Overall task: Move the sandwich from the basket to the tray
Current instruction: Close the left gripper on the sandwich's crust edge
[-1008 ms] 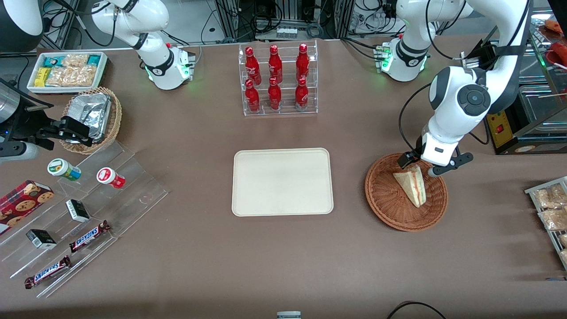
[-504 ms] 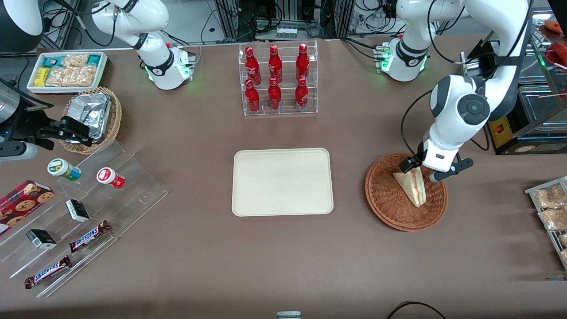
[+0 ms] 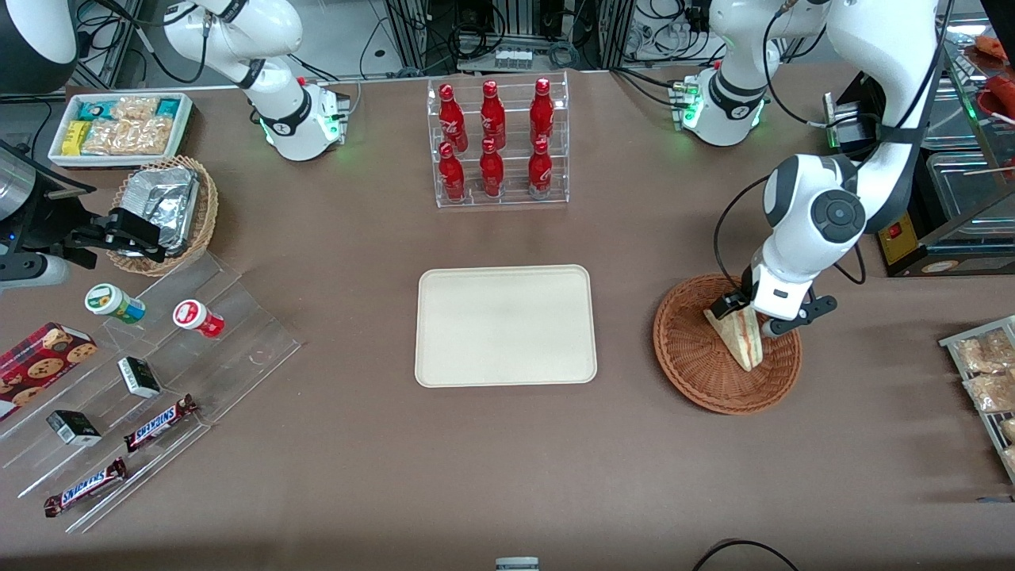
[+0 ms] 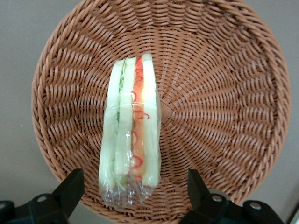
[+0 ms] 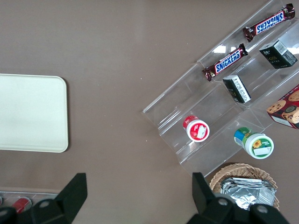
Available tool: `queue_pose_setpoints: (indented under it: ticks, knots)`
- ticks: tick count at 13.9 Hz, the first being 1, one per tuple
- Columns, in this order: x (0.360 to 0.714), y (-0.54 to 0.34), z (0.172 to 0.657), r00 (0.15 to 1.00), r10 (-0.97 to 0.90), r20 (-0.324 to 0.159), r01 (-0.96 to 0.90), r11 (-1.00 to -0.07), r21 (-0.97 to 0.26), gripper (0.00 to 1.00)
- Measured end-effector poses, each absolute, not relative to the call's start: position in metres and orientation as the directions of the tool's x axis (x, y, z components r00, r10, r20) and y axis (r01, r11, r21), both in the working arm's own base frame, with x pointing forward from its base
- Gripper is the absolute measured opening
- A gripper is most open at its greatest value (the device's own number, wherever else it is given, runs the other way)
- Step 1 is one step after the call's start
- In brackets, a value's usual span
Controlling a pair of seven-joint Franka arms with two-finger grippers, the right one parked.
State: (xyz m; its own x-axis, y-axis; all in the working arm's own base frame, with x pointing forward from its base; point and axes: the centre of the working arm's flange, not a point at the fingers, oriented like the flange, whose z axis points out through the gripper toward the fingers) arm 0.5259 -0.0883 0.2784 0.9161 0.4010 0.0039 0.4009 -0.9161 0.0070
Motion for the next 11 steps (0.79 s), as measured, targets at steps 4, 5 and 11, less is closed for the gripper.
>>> queue_pose_setpoints:
  ticks: [4, 5, 11]
  knots:
    - [0.5267, -0.0830, 0.2756, 0.913, 0.409, 0.000, 0.409, -0.913, 0.005, 0.71]
    - [0.5270, -0.0807, 0.2756, 0.911, 0.413, 0.000, 0.413, -0.911, 0.005, 0.59]
    - [0.5288, -0.0790, 0.2773, 0.910, 0.414, 0.004, 0.414, -0.910, 0.006, 0.15]
